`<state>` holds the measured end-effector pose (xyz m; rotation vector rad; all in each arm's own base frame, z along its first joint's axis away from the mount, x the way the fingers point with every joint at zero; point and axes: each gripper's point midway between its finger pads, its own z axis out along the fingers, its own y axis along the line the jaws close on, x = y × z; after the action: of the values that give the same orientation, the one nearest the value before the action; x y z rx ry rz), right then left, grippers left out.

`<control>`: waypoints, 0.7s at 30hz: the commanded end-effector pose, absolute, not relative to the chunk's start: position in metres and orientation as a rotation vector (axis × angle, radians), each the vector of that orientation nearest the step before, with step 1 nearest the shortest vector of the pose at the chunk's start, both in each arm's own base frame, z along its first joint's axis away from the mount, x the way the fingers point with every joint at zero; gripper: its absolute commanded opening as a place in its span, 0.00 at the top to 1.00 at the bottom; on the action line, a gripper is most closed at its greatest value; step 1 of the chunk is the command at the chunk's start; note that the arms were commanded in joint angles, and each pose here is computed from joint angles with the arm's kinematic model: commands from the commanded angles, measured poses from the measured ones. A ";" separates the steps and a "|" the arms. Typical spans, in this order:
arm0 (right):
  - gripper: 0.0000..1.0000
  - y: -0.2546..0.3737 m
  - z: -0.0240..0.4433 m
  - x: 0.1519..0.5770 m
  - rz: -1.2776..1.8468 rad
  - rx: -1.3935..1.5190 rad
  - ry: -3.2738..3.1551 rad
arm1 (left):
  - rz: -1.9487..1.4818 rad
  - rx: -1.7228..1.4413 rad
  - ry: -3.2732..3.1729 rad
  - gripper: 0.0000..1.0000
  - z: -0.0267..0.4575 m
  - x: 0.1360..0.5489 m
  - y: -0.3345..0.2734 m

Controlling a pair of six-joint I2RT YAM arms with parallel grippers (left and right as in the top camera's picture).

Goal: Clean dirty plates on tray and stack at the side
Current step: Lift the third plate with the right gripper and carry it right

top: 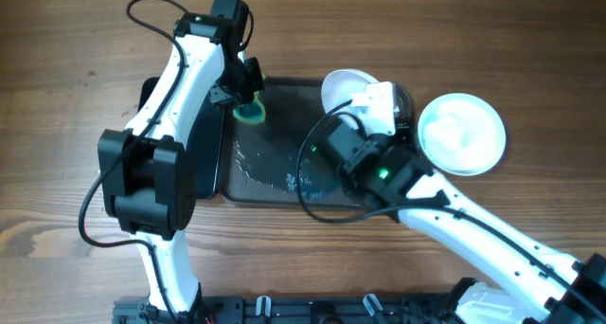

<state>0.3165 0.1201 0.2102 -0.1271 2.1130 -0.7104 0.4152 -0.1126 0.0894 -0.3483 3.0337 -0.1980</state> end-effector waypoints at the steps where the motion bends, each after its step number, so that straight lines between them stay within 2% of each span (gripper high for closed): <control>1: 0.96 0.110 0.266 0.310 -0.886 -0.048 1.853 | -0.181 -0.316 3.011 0.96 0.099 0.417 -0.110; 6: 0.96 0.113 0.291 0.300 -0.972 -0.026 1.707 | -0.182 -0.316 3.011 0.96 0.099 0.417 -0.110; 12: 0.96 0.120 0.277 0.304 -0.899 -0.061 1.786 | -0.180 -0.316 3.011 0.96 0.099 0.417 -0.109; 15: 0.96 0.135 0.244 0.308 -0.742 -0.134 1.962 | -0.129 -0.321 3.007 0.96 0.099 0.417 -0.103; 21: 0.96 0.191 0.171 0.305 -0.088 -0.248 2.422 | 0.009 -0.412 3.038 0.96 0.104 0.405 -0.066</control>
<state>0.3101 0.1513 0.1971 -0.2020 2.1785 -0.5507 0.4035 -0.0980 0.0875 -0.3713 3.0763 -0.0971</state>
